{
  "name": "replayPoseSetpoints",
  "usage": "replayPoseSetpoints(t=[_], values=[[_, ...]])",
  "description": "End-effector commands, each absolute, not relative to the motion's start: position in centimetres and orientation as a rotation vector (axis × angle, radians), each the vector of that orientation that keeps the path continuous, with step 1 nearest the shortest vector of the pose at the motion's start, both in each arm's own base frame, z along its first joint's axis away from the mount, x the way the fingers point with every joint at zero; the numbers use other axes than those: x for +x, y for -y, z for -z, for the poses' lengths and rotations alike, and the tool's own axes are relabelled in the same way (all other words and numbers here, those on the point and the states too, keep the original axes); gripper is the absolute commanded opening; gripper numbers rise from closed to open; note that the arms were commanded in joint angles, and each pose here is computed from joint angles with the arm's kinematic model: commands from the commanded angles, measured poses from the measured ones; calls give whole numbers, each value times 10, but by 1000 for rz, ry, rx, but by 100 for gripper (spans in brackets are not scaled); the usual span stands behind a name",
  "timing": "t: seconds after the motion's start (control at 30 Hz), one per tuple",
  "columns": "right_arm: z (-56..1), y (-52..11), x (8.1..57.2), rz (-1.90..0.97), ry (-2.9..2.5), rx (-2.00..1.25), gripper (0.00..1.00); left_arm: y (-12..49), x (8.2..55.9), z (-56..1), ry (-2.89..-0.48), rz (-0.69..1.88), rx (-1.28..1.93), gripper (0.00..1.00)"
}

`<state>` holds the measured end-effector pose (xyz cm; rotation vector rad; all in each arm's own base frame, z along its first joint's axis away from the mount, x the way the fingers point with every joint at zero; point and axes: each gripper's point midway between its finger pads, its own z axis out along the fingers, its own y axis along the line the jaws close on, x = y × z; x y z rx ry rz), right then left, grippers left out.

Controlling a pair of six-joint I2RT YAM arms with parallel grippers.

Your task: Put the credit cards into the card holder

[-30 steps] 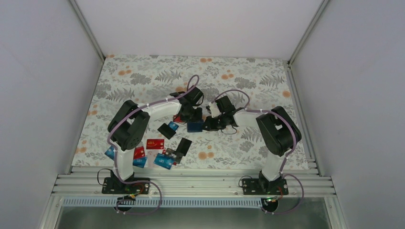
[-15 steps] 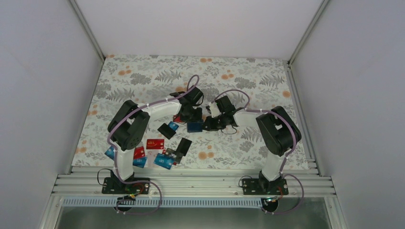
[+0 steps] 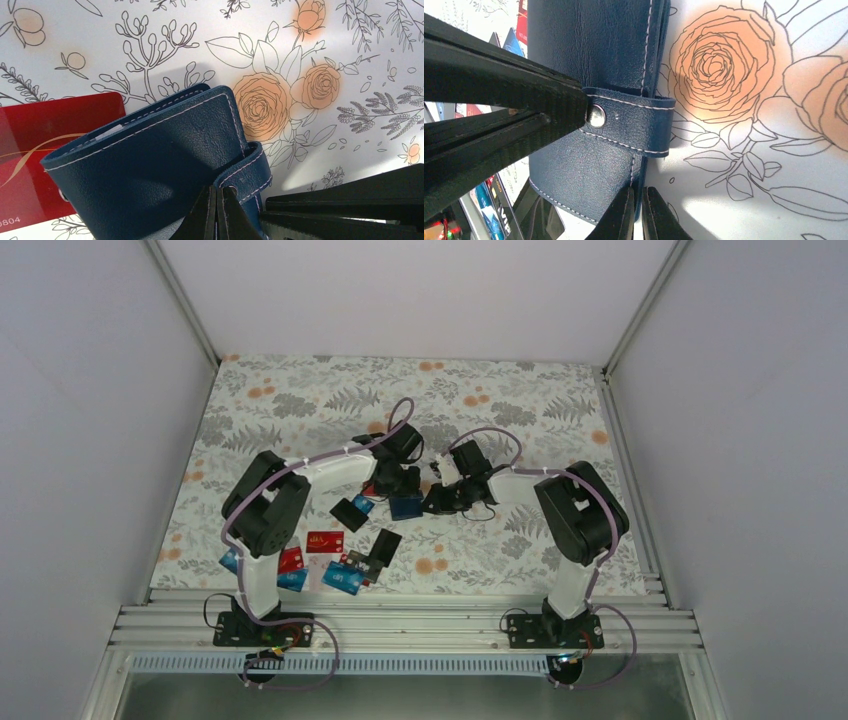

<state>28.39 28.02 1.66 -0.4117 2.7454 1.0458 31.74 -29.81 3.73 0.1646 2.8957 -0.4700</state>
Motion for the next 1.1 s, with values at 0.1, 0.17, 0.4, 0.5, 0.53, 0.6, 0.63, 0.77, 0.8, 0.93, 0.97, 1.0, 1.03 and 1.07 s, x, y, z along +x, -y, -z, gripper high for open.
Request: replayPoseSetpoints(t=[0.1,0.17,0.4,0.5,0.53,0.6,0.63,0.77,0.8,0.93,0.97,1.0,1.03,1.07], values=[[7,-272,274,-970,-2834,-412,8,290,315,-48,-2886,448,160,2],[8,-272,274,-970,-2836,-410,8,289,316,-50,-2883,446,156,2],[10,-272,274,-972,-2840,-411,8,286,313,-52,-2882,437,154,2],[9,-272,274,-972,-2839,-412,8,285,311,-47,-2893,439,151,2],[10,-273,274,-972,-2839,-413,8,285,310,-45,-2896,440,151,2],[10,-272,275,-971,-2840,-411,8,285,308,-41,-2902,443,151,2],[10,-272,274,-971,-2842,-413,8,285,308,-39,-2907,446,151,2],[11,-271,274,-965,-2844,-412,8,285,305,-35,-2916,448,149,2],[10,-271,274,-966,-2842,-413,8,285,305,-35,-2917,450,148,3],[11,-271,274,-965,-2848,-410,8,283,304,-31,-2924,439,147,2],[11,-271,274,-966,-2847,-410,8,283,304,-31,-2924,438,145,2],[11,-272,273,-966,-2847,-412,8,282,304,-30,-2925,436,144,2],[11,-272,273,-966,-2846,-413,8,281,304,-29,-2927,431,143,2],[11,-272,274,-965,-2846,-413,8,280,304,-28,-2928,428,139,2]])
